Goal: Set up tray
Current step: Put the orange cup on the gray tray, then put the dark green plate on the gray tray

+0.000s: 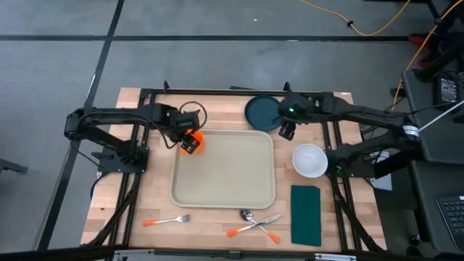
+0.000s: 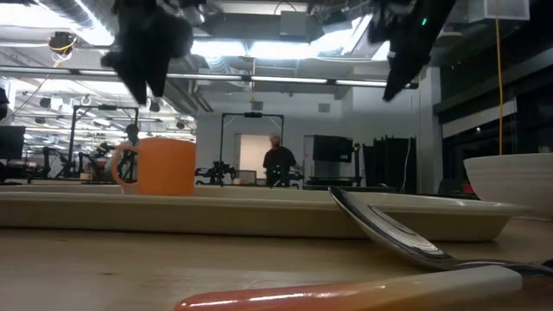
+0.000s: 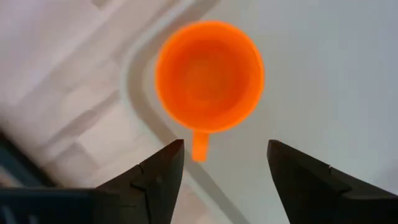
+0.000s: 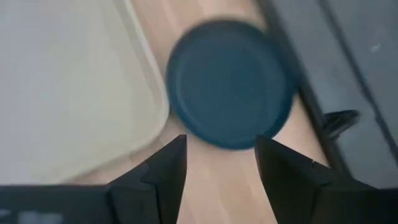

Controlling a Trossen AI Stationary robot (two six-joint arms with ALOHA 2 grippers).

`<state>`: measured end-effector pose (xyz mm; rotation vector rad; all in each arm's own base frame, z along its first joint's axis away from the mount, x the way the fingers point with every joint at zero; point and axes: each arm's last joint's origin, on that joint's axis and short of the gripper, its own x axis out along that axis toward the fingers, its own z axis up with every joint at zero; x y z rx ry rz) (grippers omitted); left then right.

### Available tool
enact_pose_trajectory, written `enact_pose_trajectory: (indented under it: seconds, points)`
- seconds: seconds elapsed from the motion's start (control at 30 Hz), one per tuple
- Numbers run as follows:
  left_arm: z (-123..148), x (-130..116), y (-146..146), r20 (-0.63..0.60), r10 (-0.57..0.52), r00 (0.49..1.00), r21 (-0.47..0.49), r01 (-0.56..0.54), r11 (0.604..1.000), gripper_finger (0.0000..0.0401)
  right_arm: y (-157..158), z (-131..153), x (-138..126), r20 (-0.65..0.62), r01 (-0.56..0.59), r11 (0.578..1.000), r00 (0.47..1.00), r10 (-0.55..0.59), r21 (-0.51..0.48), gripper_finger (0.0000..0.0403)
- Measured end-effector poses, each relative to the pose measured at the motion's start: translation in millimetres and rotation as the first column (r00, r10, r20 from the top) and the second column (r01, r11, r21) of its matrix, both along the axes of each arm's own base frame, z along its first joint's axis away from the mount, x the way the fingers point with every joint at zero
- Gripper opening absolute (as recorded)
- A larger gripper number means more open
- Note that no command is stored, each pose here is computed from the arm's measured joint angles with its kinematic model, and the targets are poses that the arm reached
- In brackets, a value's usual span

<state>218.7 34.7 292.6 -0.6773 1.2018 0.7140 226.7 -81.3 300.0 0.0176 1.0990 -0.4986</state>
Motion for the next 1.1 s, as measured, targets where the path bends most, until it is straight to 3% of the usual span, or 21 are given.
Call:
enact_pose_trajectory:
  seconds: [0.13,0.4,0.53,0.8,1.1]
  points:
    - [33,-3,-3,0.016,0.006,1.0,0.077,-0.007,0.997,0.0225,-27,-24,8,-0.097,-0.035,0.994,0.994,0.045,0.108,0.0193]
    - [77,-3,-6,0.152,0.011,0.988,0.21,-0.044,0.977,0.0225,-80,-73,20,-0.219,-0.025,0.986,0.974,0.061,0.164,0.0204]
    - [81,-3,-7,0.162,0.011,0.987,0.231,-0.049,0.972,0.0225,-88,-98,27,-0.272,-0.047,0.967,0.955,0.117,0.251,0.025]
    - [81,-3,-7,0.161,0.011,0.987,0.232,-0.049,0.971,0.0225,-95,-141,36,-0.374,-0.037,0.944,0.913,0.165,0.327,0.0358]
    - [81,-3,-6,0.163,0.01,0.987,0.243,-0.05,0.969,0.0225,-99,-164,47,-0.476,-0.125,0.964,0.85,0.226,0.234,0.0353]
